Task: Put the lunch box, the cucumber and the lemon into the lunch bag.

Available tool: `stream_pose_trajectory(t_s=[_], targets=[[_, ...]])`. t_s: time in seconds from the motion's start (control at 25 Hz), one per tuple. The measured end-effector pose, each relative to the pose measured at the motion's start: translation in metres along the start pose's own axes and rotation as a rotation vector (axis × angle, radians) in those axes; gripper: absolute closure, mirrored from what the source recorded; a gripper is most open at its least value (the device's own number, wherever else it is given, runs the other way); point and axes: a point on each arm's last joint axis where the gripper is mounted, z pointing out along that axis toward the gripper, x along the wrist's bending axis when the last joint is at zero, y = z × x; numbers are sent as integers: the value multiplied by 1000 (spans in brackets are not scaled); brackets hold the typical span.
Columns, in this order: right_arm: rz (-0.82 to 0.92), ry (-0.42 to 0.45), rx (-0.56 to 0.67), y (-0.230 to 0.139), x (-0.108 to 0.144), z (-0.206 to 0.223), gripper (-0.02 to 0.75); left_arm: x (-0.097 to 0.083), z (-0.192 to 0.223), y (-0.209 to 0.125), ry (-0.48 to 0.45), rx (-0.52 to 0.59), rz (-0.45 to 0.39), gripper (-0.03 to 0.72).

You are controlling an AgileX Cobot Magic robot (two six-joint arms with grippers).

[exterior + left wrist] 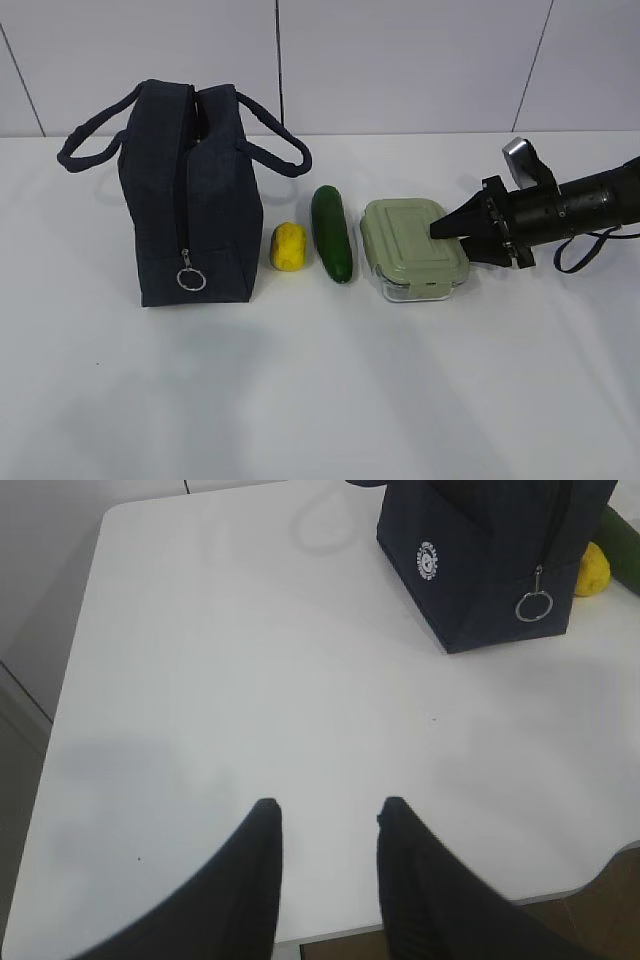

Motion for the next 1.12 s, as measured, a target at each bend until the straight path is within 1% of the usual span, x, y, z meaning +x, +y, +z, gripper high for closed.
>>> stream_pose_trajectory(t_s=[0.84,1.12], targets=[[10,-2,2,0,1,0,351,0,0,0,0,0,0,452],[-12,-28,8,1,4,-4,351,0,0,0,0,0,0,452]])
